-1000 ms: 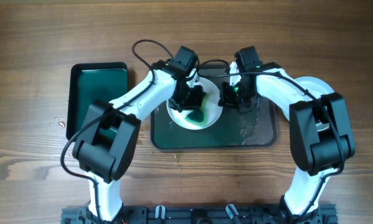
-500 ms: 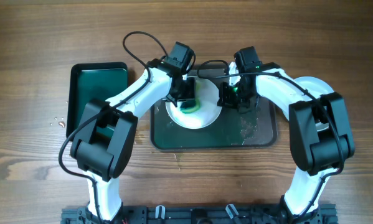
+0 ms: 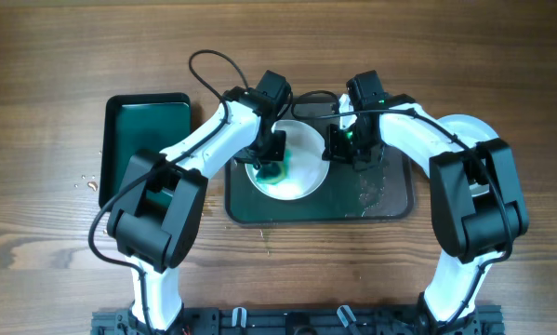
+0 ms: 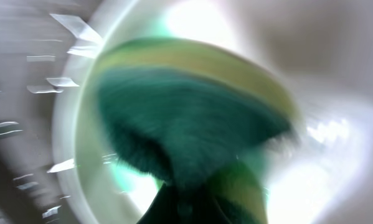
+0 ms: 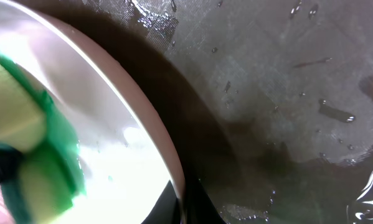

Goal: Clean dirty plates on tray and stack at the side
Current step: 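Scrub the last plate with the sponge in left gripper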

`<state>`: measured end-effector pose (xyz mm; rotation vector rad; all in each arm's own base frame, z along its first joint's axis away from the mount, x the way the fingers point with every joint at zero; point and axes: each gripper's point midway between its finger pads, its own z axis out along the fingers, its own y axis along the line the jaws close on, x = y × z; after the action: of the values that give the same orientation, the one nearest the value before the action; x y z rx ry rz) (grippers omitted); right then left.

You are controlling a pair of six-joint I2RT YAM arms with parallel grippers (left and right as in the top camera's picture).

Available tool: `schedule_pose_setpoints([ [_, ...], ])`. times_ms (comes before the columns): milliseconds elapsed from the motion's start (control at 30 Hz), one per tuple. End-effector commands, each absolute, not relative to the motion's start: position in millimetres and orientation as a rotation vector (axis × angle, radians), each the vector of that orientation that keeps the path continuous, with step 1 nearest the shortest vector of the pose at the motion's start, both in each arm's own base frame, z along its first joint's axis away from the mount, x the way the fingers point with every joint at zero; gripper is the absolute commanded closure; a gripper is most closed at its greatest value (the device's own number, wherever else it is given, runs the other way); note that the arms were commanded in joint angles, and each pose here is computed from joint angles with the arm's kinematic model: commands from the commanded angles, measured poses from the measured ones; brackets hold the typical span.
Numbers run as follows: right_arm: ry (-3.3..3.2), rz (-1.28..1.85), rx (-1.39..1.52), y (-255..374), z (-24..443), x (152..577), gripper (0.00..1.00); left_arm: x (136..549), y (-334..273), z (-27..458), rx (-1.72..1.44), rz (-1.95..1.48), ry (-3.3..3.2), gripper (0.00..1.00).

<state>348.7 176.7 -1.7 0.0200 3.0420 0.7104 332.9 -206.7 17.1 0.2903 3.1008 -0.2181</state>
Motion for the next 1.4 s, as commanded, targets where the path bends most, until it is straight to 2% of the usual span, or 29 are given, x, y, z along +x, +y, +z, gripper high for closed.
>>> schedule_pose_setpoints([
  [0, 3.133, 0.612, 0.072, 163.4, -29.8, 330.6, 0.96, 297.4, -272.6, 29.8, 0.616, -0.815, 3.059, 0.96],
  [133, 3.134, 0.611, 0.071, 163.3, -29.8, 330.5, 0.96, 321.4, -290.6, 36.1, 0.646, -0.871, 2.911, 0.96],
  [233, 3.134, 0.611, 0.069, 163.2, -29.8, 330.3, 0.96, 345.3, -290.0, 34.7, 0.637, -0.771, 2.828, 0.96],
  [367, 3.134, 0.61, 0.068, 163.2, -29.9, 330.3, 0.96, 376.9, -265.8, 26.7, 0.52, -0.476, 2.793, 0.96],
  [533, 3.134, 0.61, 0.067, 163.2, -29.9, 330.3, 0.96, 407.5, -195.6, 23.9, 0.339, 0.12, 2.732, 0.96],
  [633, 3.134, 0.61, 0.067, 163.2, -29.9, 330.3, 0.96, 411.9, -156.9, 32.3, 0.195, 0.404, 2.678, 0.96],
  [800, 3.134, 0.61, 0.066, 163.2, -29.9, 330.3, 0.96, 394.5, -139.8, 31.6, 0.193, 0.537, 2.719, 0.96],
  [900, 3.134, 0.611, 0.066, 163.3, -29.8, 330.4, 0.96, 378.0, -151.8, 23.8, 0.233, 0.465, 2.8, 0.96],
  [1000, 3.134, 0.611, 0.067, 163.3, -29.8, 330.4, 0.96, 356.3, -182.0, 12.7, 0.291, 0.233, 2.923, 0.96],
  [1167, 3.134, 0.611, 0.067, 163.3, -29.8, 330.4, 0.96, 297.1, -271.5, 17.6, 0.617, -0.547, 3.068, 0.96],
  [1233, 3.134, 0.611, 0.067, 163.3, -29.8, 330.4, 0.96, 287.8, -287.0, 23.7, 0.666, -0.69, 3.055, 0.96],
  [1367, 3.134, 0.611, 0.067, 163.3, -29.8, 330.4, 0.96, 291.8, -293.7, 25.9, 0.674, -0.728, 3.022, 0.96],
])
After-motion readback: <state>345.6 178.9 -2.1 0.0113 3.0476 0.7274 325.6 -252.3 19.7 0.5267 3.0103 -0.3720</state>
